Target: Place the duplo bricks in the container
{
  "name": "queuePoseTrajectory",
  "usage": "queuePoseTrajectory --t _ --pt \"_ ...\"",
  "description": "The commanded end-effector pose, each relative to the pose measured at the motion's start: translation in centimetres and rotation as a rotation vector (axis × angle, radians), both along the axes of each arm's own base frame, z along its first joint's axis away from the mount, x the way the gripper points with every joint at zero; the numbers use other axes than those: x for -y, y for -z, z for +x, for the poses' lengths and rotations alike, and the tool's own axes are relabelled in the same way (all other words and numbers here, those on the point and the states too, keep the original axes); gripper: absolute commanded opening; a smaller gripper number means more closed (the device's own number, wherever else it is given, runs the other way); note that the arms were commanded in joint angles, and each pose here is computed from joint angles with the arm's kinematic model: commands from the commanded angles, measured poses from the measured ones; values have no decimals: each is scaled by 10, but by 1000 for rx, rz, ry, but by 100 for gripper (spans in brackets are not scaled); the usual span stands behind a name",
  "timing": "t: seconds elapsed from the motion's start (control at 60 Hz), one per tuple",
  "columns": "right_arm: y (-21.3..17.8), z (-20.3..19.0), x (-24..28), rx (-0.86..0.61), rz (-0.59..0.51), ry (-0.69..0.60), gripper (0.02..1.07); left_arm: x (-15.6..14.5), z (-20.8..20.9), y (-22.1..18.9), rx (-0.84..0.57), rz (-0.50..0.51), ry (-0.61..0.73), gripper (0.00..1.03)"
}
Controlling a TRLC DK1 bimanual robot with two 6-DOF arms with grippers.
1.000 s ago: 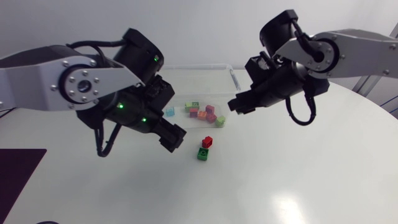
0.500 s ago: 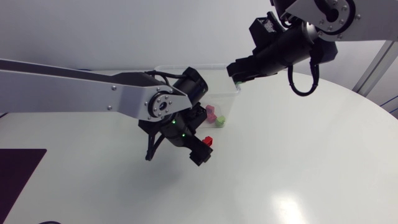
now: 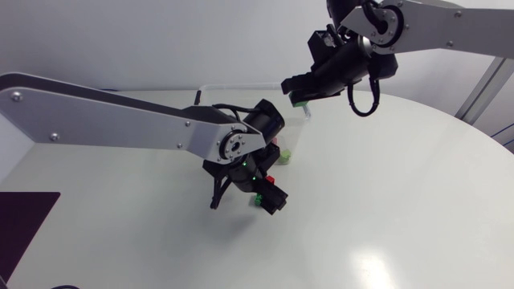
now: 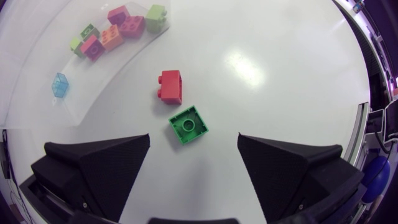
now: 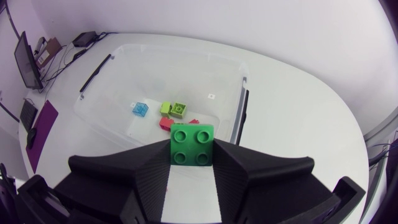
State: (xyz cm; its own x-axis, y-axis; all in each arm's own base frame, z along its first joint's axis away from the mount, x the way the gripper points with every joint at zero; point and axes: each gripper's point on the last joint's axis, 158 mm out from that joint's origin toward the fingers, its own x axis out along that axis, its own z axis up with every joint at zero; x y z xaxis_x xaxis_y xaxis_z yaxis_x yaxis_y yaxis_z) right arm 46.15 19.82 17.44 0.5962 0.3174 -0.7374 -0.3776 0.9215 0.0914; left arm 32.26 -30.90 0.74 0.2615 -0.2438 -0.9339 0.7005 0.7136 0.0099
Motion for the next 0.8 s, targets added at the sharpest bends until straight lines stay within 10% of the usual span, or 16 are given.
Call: queuePoseTrajectory --t 0.0,0.217,0.65,0.783 --pt "4 17 -6 -5 34 15 25 9 6 3 -5 -23 -28 98" --pt "15 27 -9 -29 31 22 86 12 9 11 -12 -21 -37 98" --pt "-1 -21 24 -3 48 35 88 15 20 31 -34 1 -79 98" --pt "1 -40 36 -6 48 33 88 15 19 34 -48 14 -91 83"
